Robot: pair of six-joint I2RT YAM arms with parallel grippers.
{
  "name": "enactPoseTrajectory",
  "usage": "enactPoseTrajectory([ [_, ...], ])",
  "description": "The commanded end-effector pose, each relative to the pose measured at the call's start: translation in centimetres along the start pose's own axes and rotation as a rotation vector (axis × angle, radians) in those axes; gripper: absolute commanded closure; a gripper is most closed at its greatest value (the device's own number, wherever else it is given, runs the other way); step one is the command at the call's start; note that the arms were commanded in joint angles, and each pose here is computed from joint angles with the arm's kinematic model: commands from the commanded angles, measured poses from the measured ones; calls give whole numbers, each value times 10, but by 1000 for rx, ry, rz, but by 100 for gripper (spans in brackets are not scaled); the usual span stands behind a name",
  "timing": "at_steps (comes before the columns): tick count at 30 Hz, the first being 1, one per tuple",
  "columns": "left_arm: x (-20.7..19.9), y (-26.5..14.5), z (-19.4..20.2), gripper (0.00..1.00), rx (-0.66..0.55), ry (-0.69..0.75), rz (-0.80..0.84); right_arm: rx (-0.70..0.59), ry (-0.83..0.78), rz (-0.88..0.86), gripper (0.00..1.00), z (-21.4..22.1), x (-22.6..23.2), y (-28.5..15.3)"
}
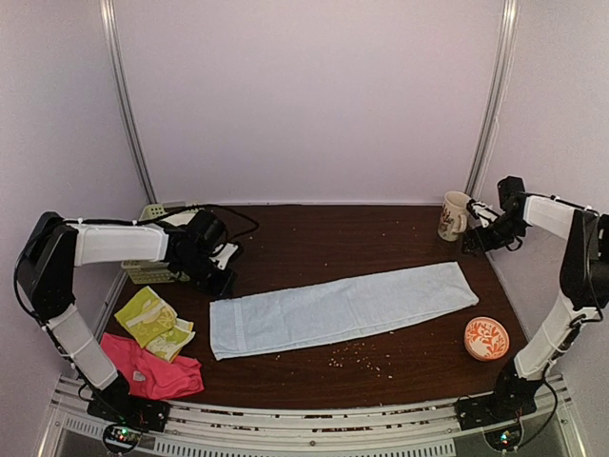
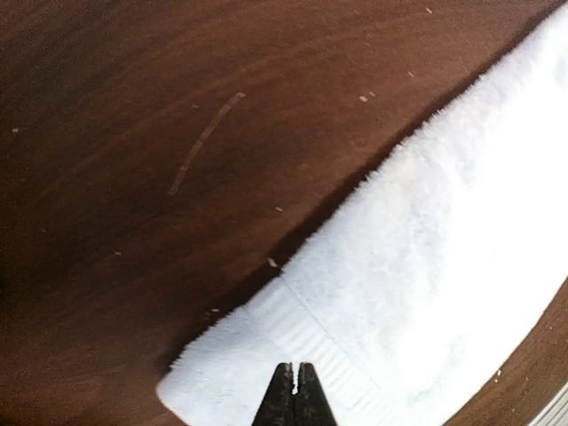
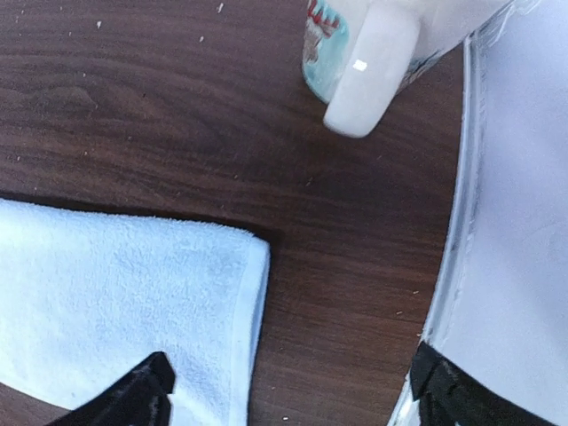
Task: Roll the towels
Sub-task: Move the towel to the center of the board.
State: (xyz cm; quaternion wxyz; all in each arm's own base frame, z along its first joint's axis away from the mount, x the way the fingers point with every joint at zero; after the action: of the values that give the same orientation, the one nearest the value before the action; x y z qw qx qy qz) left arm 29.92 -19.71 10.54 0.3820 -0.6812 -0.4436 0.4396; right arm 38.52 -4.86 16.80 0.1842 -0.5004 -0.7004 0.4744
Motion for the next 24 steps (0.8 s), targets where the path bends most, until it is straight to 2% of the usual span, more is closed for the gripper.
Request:
enactPoseTrajectory([
  [1, -26, 4, 23, 100, 52, 53, 120, 108, -17, -189, 16, 27, 26, 25],
  [4, -32, 12, 46, 100, 133, 53, 171, 131, -2, -218, 32, 33, 30, 36],
  [8, -24, 21, 64, 100, 162, 14, 123, 163, 29, -291, 49, 40, 39, 52],
  [11, -12, 27, 63, 100, 137, -8, 31, 208, 45, -286, 52, 49, 39, 66],
  [15, -2, 38, 54, 100, 121, -7, -64, 265, 57, -157, 57, 53, 20, 78],
  [24, -21, 56, 11, 100, 78, 49, -40, 330, 75, -1, 66, 55, -9, 97],
])
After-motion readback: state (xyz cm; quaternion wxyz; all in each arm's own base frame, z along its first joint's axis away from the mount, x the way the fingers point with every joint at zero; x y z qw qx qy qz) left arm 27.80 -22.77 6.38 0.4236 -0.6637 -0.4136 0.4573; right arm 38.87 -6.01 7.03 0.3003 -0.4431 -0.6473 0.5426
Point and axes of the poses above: each gripper's point midway between its finger pads, its own y axis out along the fingers, its own x axis along the line the jaws close on, z = x × y, the point moved 5 cm from there along -y, back along the fingers, and after that the axes turned 14 degrees about -y, right-handed, at the moved point
